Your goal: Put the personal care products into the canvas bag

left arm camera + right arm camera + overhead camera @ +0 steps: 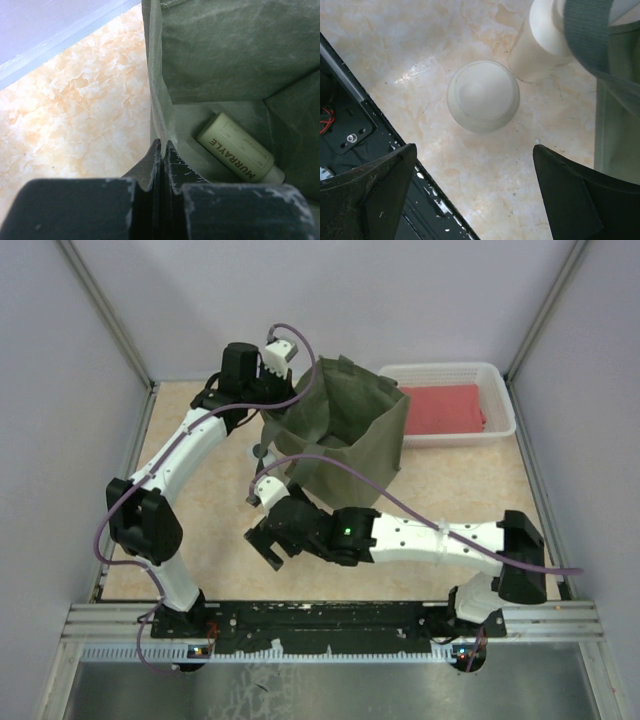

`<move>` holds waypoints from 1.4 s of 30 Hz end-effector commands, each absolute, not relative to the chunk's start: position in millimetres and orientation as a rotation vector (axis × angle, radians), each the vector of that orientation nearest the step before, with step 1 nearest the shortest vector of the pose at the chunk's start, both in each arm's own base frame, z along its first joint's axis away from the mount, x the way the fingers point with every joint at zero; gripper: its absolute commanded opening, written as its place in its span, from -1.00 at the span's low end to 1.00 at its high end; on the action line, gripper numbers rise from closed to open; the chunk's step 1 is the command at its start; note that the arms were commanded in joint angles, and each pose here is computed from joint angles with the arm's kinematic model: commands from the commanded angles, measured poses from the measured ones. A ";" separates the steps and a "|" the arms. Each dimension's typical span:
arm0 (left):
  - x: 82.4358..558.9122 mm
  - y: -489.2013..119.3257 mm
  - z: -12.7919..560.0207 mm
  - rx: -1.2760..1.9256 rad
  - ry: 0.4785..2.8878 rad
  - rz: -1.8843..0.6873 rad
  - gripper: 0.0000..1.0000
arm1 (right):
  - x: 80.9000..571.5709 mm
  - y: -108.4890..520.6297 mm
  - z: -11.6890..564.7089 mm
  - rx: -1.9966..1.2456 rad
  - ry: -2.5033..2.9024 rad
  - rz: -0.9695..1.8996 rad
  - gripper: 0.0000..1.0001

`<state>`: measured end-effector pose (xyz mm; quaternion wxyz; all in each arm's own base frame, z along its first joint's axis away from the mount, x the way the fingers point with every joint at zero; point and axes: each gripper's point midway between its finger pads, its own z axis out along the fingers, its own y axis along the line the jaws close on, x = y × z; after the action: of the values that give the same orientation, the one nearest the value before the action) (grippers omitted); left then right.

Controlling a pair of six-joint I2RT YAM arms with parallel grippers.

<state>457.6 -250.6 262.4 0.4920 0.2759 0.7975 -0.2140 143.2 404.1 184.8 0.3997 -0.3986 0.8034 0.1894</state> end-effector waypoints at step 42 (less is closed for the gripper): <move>435.3 -242.6 266.4 0.706 1.933 -0.527 -1.00 | 188.3 448.9 109.1 -1.224 2.173 0.346 0.98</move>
<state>446.1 -245.9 264.0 0.4933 0.2826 0.7941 -0.2149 181.6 433.3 100.5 0.2912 -0.4528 0.8335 0.1242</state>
